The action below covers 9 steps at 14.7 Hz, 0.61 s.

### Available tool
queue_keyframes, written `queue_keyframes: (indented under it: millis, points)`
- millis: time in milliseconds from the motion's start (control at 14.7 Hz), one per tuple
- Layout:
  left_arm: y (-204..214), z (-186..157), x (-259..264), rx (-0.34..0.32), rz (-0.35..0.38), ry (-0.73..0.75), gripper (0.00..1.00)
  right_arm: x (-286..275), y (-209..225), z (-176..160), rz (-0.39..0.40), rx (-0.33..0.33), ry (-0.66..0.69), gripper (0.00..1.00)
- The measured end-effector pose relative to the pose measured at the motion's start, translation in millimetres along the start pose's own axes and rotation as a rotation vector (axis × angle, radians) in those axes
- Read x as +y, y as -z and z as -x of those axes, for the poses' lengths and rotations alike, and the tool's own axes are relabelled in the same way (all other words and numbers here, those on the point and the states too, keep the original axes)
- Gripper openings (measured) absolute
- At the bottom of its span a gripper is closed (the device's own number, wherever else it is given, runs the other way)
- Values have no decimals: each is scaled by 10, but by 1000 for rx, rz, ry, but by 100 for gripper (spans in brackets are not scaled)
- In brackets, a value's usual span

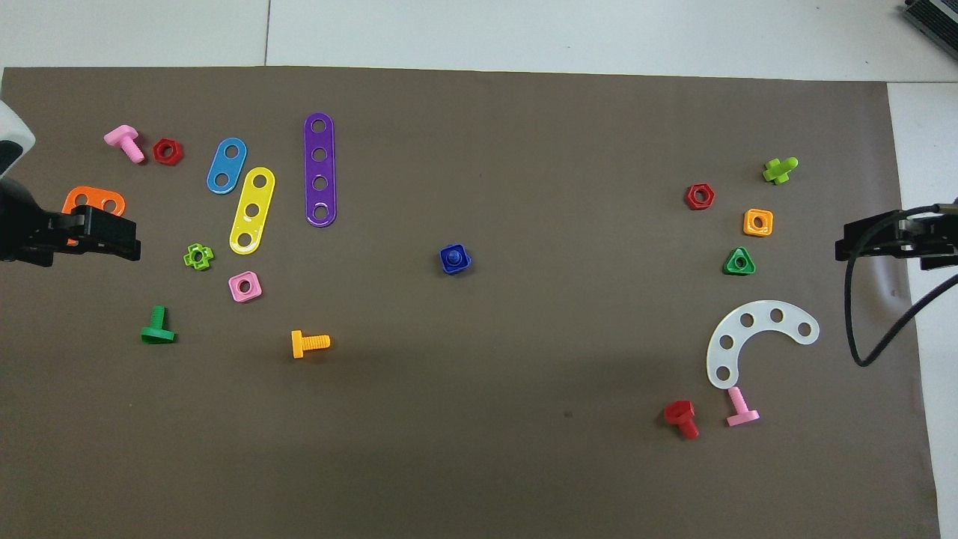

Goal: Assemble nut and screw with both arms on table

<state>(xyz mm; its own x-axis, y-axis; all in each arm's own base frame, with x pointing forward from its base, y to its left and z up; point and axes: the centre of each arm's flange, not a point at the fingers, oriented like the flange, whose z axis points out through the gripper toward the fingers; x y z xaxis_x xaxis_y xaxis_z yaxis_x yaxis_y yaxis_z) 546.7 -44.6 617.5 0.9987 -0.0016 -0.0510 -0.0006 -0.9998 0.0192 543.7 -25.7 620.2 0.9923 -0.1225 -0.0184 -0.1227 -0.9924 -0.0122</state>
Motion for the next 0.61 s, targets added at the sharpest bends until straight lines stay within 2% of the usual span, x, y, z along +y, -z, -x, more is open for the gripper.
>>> queue_keyframes:
  millis: [612]
  points:
    - [8, 2, 7, 4, 0, -20, 100, 0, 0, 0, 0, 0, 0, 100]
